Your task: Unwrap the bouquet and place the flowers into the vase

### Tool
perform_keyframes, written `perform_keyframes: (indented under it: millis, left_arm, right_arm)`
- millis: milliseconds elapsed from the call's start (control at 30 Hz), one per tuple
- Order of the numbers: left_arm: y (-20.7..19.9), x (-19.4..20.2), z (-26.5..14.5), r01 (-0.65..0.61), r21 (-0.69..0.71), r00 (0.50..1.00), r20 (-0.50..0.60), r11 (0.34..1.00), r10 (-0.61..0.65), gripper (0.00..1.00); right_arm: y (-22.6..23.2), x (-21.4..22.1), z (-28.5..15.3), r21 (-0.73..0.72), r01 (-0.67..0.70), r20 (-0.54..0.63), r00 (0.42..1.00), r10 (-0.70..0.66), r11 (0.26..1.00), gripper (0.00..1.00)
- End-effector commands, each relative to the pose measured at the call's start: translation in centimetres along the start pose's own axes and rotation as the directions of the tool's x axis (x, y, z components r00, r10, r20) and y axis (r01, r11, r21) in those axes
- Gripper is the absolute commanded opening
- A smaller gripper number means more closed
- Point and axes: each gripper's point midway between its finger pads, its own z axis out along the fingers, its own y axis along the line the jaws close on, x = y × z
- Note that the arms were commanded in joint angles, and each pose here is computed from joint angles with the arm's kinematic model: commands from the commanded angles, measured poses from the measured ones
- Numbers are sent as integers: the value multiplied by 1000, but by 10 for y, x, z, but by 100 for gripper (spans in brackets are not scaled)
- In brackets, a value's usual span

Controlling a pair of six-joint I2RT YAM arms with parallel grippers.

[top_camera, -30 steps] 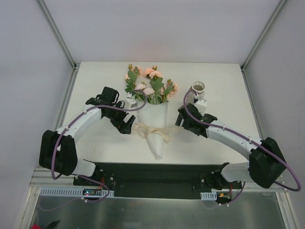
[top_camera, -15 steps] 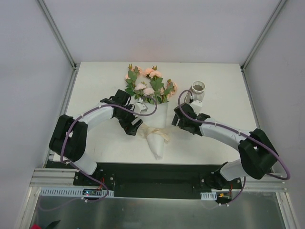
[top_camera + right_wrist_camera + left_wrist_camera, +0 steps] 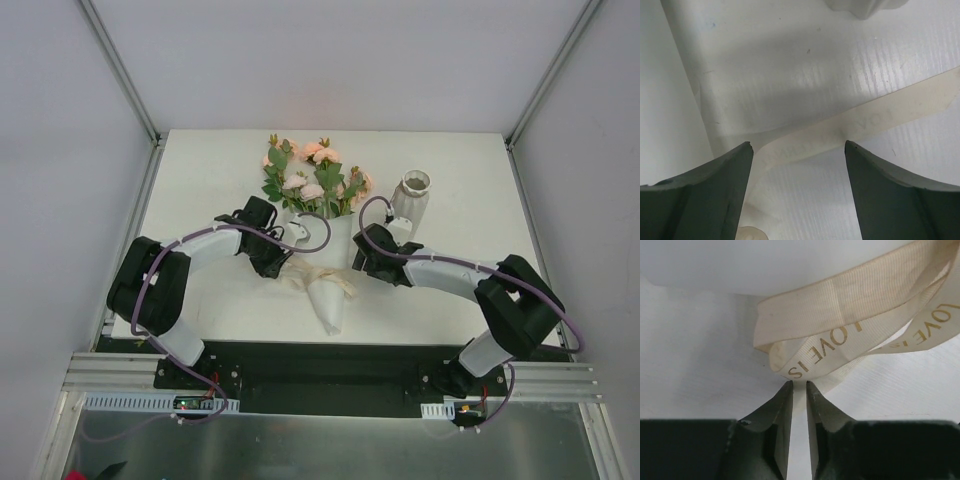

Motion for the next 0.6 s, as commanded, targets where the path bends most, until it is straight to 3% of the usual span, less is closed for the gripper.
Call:
perform_keyframes:
  millis: [0, 67, 233, 333, 567]
  left_arm:
    - [0, -2, -3, -23, -21, 1000, 13, 1000, 23, 11]
    - [0, -3, -6, -12, -29, 1000, 24, 999, 12, 0]
    - [-5, -9, -24, -12, -63, 998, 63, 998, 16, 0]
    - [-5, -14, -39, -14, -97, 995, 93, 995, 23, 0]
    - [-14, -15, -55, 0, -79, 993, 117, 997, 9, 2]
  right_arm:
    - [6, 4, 6, 8, -24, 6, 1000, 24, 1000, 76]
    - [6, 7, 7, 11, -20, 4, 1000, 20, 1000, 73]
    - [4, 14, 12, 27, -19, -4, 1000, 19, 999, 65]
    - [2, 15, 13, 35, -16, 0, 1000, 16, 999, 53]
    - [-8, 18, 12, 63, -7, 3, 1000, 7, 998, 4]
